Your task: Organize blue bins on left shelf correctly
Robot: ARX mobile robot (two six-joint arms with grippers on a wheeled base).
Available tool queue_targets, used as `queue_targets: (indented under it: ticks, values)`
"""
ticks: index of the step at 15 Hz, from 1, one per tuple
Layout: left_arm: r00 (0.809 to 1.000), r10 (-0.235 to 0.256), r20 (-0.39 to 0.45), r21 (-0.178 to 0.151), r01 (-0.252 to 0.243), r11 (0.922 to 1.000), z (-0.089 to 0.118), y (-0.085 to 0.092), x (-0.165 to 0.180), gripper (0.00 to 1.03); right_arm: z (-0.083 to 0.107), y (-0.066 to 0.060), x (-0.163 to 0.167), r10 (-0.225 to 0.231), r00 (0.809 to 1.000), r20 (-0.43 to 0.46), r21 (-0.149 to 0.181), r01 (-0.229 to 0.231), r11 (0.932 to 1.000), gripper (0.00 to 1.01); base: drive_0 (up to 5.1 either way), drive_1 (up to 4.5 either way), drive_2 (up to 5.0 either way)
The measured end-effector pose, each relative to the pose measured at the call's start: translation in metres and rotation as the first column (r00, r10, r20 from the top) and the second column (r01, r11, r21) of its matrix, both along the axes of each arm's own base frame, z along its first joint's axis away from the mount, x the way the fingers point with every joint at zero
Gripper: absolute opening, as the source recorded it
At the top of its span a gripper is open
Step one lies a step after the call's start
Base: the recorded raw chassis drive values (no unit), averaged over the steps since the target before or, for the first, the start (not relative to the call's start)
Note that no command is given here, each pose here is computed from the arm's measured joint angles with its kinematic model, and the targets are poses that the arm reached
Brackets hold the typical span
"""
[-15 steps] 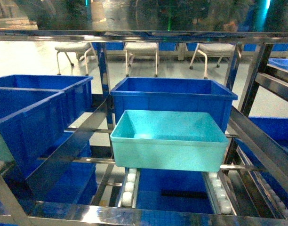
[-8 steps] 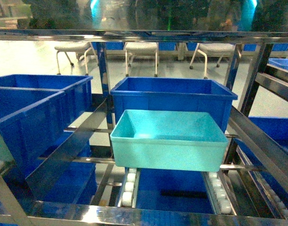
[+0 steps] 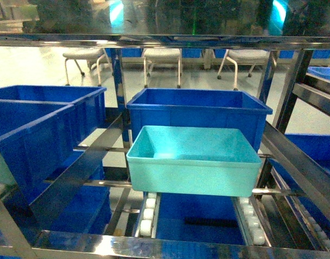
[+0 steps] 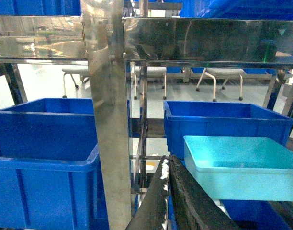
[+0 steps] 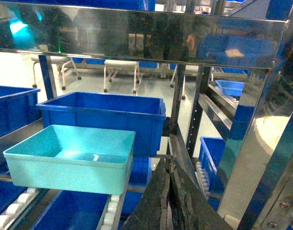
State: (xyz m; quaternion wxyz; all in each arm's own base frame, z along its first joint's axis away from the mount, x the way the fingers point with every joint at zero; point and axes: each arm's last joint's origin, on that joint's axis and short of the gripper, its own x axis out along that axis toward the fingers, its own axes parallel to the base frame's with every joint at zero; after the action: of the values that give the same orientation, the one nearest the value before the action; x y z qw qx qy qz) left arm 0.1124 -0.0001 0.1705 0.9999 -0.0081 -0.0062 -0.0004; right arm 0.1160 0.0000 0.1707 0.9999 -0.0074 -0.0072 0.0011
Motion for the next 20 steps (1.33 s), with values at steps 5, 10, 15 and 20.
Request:
queue_targets:
  ticks: [5,10,15,20]
  values:
    - [1.0,0.0,-0.027,0.0,0.0,1.0,-0.003,0.0,-0.009,0.02,0.0,0.0,-0.007,0.0,1.0,0.0,0.0,0.0,1.0,0.02,0.0,0.0,0.0]
    - [1.0,0.001,-0.012,0.0,-0.001,1.0,-0.003,0.0,-0.015,0.02,-0.004,0.0,-0.019,-0.001,1.0,-0.017,0.0,0.001,1.0,0.02,0.0,0.0,0.0]
    - [1.0,0.0,-0.013,0.0,0.0,1.0,-0.003,0.0,-0.015,0.27,-0.003,0.0,-0.019,-0.001,1.0,-0.01,0.0,0.001,1.0,0.32,0.0,0.0,0.0]
    - [1.0,0.0,-0.011,0.0,0.0,1.0,-0.003,0.0,-0.015,0.67,-0.003,0.0,-0.019,-0.001,1.0,-0.01,0.0,0.001,1.0,0.72,0.2,-4.05,4.4]
